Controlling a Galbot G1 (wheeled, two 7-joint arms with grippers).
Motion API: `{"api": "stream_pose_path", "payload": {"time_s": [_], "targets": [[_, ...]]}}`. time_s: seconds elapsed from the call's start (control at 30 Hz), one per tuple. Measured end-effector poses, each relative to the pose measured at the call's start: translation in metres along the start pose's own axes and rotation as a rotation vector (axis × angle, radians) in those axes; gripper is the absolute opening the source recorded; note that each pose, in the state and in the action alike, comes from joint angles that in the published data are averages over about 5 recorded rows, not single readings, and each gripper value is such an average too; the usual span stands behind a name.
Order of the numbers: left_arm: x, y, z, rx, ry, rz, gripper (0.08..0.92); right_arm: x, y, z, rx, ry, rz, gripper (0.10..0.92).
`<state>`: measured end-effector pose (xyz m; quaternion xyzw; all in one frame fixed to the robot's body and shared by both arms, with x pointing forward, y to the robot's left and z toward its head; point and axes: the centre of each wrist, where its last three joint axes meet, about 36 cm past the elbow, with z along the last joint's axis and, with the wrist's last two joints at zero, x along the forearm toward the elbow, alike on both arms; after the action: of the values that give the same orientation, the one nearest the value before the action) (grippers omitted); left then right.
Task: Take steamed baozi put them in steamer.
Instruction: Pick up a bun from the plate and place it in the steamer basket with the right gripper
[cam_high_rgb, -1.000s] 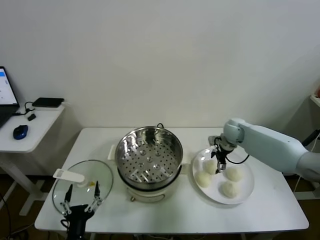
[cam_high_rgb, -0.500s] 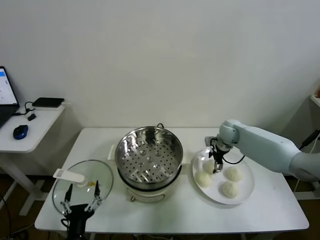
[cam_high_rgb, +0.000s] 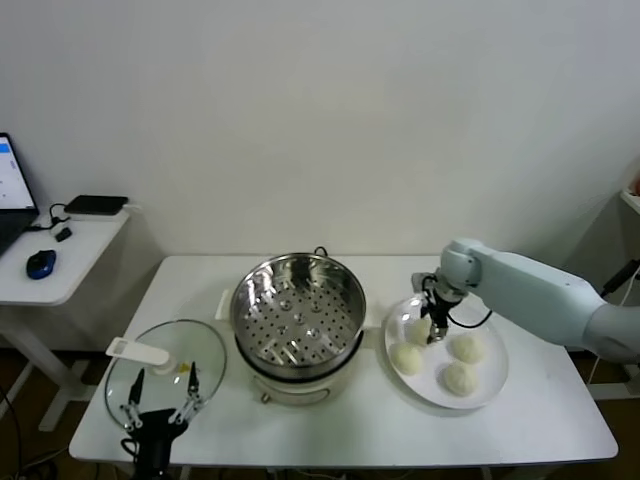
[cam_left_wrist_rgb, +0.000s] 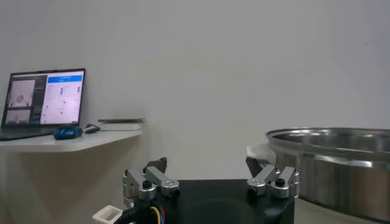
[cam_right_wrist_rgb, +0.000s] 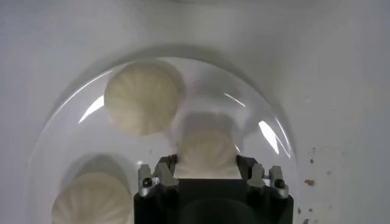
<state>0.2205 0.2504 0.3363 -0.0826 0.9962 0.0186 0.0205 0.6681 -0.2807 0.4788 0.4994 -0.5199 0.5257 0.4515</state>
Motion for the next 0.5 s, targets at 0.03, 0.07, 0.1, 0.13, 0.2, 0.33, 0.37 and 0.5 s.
{"api": "stream_pose_path", "payload": {"time_s": [0.03,0.07,0.1,0.13,0.2,0.33,0.37,0.5], "targets": [[0.000,0.000,-0.001,0.000,-0.001,-0.001,0.823,0.004,0.000,-0.001,0.008,0.000,0.001,0.670],[0.000,0.000,-0.001,-0.001,-0.001,-0.002,0.823,0.009,0.000,-0.001,0.017,0.000,0.002,0.670],[0.001,0.001,-0.001,-0.001,-0.002,-0.004,0.823,0.014,0.000,-0.002,0.026,0.000,0.003,0.670],[0.001,0.001,-0.002,-0.002,-0.002,-0.005,0.823,0.020,0.000,-0.002,0.036,0.000,0.005,0.670],[0.002,0.001,-0.002,-0.003,-0.002,-0.009,0.823,0.034,-0.002,-0.004,0.058,-0.001,0.011,0.670],[0.002,0.002,-0.003,-0.004,-0.004,-0.014,0.823,0.071,-0.007,-0.014,0.117,-0.005,0.035,0.670],[0.003,0.002,-0.004,-0.004,-0.005,-0.015,0.823,0.081,-0.008,-0.017,0.134,-0.006,0.044,0.670],[0.003,0.001,-0.004,-0.007,-0.006,-0.015,0.823,0.125,-0.011,-0.033,0.215,-0.006,0.086,0.668]]}}
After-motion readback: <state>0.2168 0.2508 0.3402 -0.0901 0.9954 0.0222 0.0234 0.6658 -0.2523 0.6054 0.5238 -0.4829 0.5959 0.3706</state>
